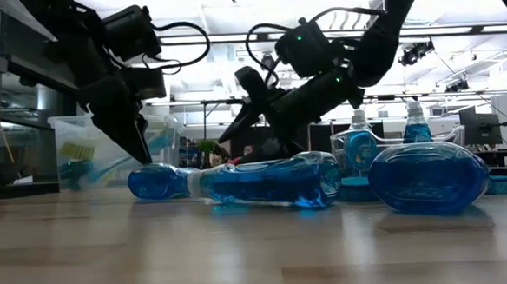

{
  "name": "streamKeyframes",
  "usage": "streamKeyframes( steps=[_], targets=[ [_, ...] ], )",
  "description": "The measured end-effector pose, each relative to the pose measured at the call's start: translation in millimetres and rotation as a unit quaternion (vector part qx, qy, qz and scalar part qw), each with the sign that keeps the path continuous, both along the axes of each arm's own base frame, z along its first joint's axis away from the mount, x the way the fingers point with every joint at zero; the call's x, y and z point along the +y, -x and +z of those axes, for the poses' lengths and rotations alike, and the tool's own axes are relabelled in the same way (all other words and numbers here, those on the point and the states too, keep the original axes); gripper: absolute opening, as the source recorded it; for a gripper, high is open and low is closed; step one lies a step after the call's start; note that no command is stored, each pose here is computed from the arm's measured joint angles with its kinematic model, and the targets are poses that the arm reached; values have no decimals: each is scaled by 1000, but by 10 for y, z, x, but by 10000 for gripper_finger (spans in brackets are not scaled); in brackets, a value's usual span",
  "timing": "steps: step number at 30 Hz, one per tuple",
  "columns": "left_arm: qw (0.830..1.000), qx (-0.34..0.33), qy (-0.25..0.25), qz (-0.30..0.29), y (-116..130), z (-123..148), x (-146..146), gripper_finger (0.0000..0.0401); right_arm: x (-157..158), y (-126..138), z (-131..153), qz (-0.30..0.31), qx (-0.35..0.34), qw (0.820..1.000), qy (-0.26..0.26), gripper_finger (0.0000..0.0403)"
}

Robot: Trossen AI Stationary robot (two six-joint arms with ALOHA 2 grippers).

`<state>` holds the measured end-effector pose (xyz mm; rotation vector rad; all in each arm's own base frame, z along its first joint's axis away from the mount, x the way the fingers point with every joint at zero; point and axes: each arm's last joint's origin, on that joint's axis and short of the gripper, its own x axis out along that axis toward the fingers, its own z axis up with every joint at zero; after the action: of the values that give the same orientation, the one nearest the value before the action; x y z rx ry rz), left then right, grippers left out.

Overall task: Pick & Place Kitchen Sink Supplies
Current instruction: Put the top soap dispenser into the transparent bin

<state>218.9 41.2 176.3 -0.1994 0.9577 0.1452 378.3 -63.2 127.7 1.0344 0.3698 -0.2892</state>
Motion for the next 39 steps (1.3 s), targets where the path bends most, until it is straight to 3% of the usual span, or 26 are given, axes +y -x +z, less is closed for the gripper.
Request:
streamKeyframes(
  steps=[12,17,25,39],
  targets=[
    [1000,-13,3,-3,-19,14,0,209,-6,-167,194,20,-15,999,26,220],
    [1000,-7,-4,23,-12,9,11,209,-20,-163,118,-5,26,999,24,220],
    [997,-11,22,71,-14,11,15,209,-38,-167,112,-40,27,999,19,220],
    [995,13,27,97,-3,-43,20,209,-33,-354,58,-23,28,999,28,220]
  ],
)
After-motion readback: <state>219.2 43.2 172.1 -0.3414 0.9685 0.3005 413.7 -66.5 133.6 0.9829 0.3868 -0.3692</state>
